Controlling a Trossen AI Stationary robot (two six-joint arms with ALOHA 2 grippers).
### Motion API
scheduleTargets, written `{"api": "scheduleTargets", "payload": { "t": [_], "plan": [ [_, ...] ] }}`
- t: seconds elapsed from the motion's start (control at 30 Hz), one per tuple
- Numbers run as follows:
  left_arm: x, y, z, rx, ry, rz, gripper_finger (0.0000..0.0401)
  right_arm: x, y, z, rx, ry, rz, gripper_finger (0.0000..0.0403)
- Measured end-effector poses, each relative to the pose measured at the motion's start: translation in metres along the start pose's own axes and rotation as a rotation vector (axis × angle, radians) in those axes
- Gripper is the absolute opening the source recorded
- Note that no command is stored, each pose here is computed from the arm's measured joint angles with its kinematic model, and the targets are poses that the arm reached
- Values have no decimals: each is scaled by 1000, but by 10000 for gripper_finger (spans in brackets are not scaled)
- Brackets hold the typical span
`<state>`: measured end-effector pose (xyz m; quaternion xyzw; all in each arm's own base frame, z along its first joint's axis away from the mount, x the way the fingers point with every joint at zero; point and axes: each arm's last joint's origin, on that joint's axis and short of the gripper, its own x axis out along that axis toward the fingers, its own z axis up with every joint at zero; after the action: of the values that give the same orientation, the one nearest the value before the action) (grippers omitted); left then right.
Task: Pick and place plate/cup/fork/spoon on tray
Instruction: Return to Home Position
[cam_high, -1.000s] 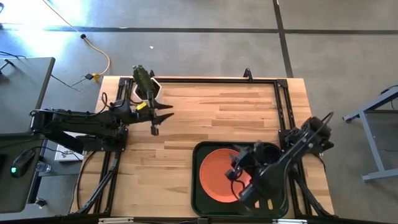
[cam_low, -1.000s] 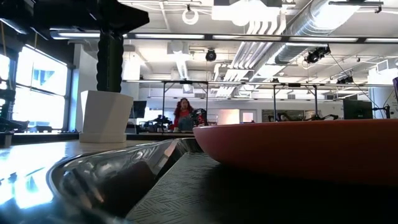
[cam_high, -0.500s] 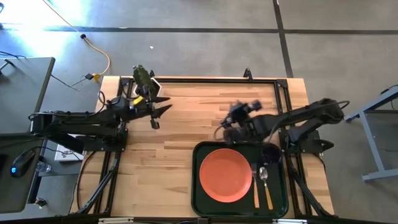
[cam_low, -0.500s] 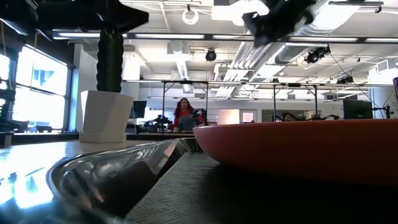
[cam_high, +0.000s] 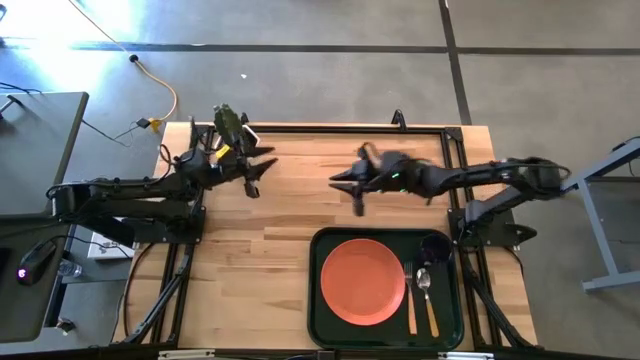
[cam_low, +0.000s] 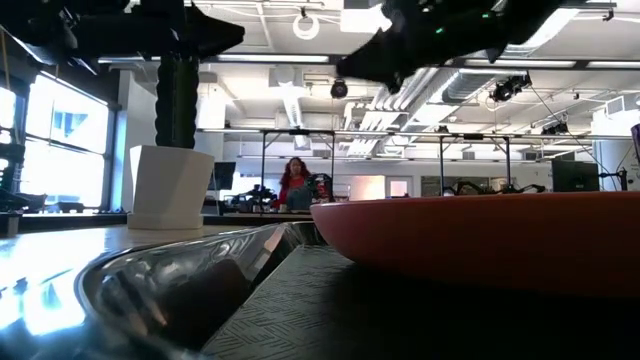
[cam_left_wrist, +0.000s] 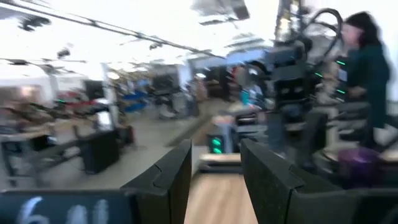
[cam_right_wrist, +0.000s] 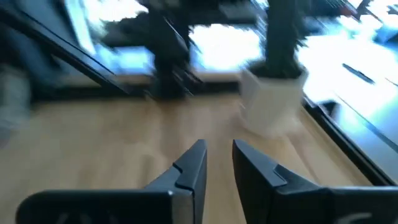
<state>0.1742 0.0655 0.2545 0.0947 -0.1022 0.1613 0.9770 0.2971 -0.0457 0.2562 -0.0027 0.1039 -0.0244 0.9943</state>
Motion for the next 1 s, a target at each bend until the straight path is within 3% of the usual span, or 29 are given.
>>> {"api": "scheduleTargets", "payload": {
  "t": [0.1, 0.23, 0.3, 0.4, 0.57, 0.73, 0.9, 1.0],
  "plan": [
    [-7, 11, 7, 20, -48, 55, 126, -40, -10, 5, -22, -92, 46, 57],
    [-16, 18, 11, -10, -30, 13, 126, -88, -21, -5, -2, -68, -296, 39],
    [-18, 17, 8, -17, 17, -12, 126, -104, -24, -20, -6, -6, -402, 30],
    [-20, 15, 1, -15, 48, -14, 126, -121, -21, -32, -39, 11, -397, 14],
    [-27, 11, -17, -14, 90, 85, 126, -150, -12, -37, 2, -109, -347, 4],
    [-43, 10, -32, -67, -8, 235, 123, -180, -1, -39, -26, -207, -272, 1],
    [-59, 8, -38, -113, -68, 155, 78, -203, 5, -41, -34, -251, -275, 0],
    [-65, 2, -50, -144, -39, 126, 41, -209, 10, -40, -54, -290, -179, 0]
  ]
}}
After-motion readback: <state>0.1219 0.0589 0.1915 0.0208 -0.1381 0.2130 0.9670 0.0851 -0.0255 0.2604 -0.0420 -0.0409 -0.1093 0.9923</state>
